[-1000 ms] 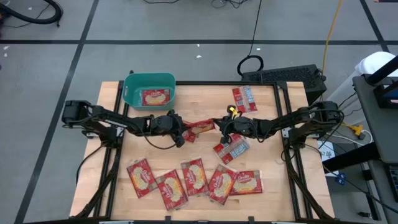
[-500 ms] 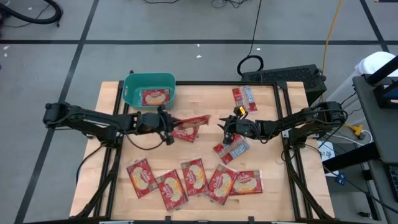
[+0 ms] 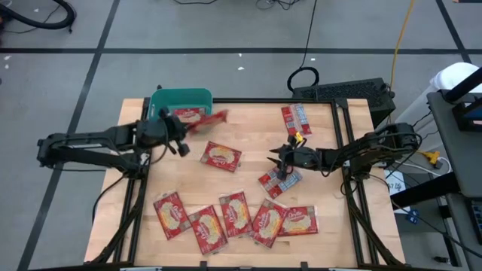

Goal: Sort popcorn bags into baskets
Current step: Put the red popcorn bag into the green bin

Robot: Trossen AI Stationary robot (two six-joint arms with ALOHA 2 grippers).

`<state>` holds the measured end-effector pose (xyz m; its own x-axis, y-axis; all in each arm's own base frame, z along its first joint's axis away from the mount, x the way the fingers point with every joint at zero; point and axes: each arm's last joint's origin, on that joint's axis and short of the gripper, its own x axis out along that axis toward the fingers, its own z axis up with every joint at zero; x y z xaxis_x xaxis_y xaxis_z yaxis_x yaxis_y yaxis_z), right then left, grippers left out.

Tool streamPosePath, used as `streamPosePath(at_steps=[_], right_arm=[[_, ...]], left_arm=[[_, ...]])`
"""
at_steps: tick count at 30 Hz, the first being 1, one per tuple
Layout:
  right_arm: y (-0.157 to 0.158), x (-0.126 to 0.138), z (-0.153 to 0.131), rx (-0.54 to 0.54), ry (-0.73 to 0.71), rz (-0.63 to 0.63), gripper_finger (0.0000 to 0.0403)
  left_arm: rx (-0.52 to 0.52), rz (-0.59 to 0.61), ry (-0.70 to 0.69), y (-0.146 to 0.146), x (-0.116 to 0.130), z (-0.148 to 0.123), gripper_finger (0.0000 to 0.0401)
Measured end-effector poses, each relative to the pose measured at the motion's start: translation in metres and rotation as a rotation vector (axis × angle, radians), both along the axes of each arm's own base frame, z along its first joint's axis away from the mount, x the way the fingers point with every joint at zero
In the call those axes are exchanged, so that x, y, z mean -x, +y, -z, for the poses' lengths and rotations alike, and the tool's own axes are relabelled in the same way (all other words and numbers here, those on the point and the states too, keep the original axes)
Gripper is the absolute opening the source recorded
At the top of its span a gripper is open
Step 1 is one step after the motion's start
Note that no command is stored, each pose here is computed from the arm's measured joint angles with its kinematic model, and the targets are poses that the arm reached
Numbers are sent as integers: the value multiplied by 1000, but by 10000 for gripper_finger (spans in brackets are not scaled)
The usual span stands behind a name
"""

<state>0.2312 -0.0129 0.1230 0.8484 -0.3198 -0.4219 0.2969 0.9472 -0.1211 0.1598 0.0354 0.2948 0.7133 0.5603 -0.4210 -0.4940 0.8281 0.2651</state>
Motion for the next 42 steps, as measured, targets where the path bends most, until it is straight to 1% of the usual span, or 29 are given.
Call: streamPosePath(at_steps=[2, 5, 7, 10, 14, 17, 19, 26, 33, 37, 42], right_arm=[[0, 1, 0, -7, -23, -15, 137], [1, 1, -1, -11, -36, -24, 137], [1, 1, -1, -10, -36, -25, 137], [1, 1, -1, -10, -37, -25, 137], [1, 1, -1, -11, -36, -26, 137], [1, 1, -1, -19, -33, -42, 137], [1, 1, -1, -21, -38, -48, 137], [1, 1, -1, -21, -42, -47, 137], [1, 0, -2, -28, -48, -44, 137], [1, 0, -2, -31, -48, -43, 137], [1, 0, -2, -29, -48, -43, 137]], left_arm=[[-8, -40, 53, 5, 7, -6, 21], [-27, -94, 85, 12, 13, -19, 20], [-41, -128, 137, 17, 18, -21, 21], [-47, -181, 180, 26, 24, -22, 21], [-8, -247, 247, 36, 34, -18, 22], [63, -218, 249, 41, 38, -15, 22], [92, -200, 251, 44, 40, -14, 22], [105, -182, 304, 60, 45, -10, 23], [233, -136, 382, 87, 35, 8, 23], [324, -101, 393, 98, 29, 20, 24], [376, -125, 411, 108, 25, 29, 25]])
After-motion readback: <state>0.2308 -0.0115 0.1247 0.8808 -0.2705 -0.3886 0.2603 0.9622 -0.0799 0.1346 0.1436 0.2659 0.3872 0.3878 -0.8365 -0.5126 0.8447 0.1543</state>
